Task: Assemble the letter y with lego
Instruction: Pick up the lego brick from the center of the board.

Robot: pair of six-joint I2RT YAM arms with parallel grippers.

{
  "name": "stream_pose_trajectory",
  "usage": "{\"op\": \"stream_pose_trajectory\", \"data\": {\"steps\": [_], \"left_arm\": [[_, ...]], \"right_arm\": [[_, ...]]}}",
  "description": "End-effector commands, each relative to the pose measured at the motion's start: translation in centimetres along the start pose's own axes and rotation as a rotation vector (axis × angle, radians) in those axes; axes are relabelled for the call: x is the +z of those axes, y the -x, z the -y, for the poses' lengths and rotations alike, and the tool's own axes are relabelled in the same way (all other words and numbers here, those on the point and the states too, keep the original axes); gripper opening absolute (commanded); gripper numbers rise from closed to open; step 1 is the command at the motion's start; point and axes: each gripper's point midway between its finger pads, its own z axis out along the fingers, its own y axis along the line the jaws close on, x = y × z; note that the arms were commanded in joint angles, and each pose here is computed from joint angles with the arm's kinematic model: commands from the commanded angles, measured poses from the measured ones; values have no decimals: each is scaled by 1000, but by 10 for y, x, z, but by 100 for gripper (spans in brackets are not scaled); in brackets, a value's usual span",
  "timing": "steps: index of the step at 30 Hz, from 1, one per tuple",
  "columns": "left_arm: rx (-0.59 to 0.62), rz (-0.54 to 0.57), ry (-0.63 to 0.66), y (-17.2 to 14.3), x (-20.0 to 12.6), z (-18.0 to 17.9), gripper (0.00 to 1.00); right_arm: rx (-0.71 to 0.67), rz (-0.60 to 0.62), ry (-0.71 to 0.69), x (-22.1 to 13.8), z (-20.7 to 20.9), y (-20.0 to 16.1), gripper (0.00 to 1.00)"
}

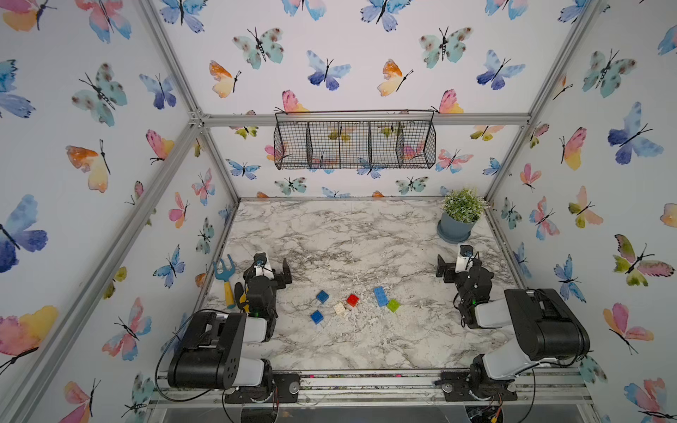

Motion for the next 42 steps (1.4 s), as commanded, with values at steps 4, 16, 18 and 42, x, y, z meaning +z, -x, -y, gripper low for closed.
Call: {"op": "stream_pose_trajectory", "data": {"steps": [4,16,18,42], "left_arm": [[6,21,-15,7,2,4,98],[-7,-2,-35,5,7,4,98],[-6,-2,-35,5,7,4,98],[-581,-429,-277,53,-2,62,85]], "right_arm": [[-4,19,12,1,-3,4,98],[-4,19,12,1,-3,4,98],[-3,16,12,1,-3,4,98],[573,-335,330,-10,-62,66,91]]}}
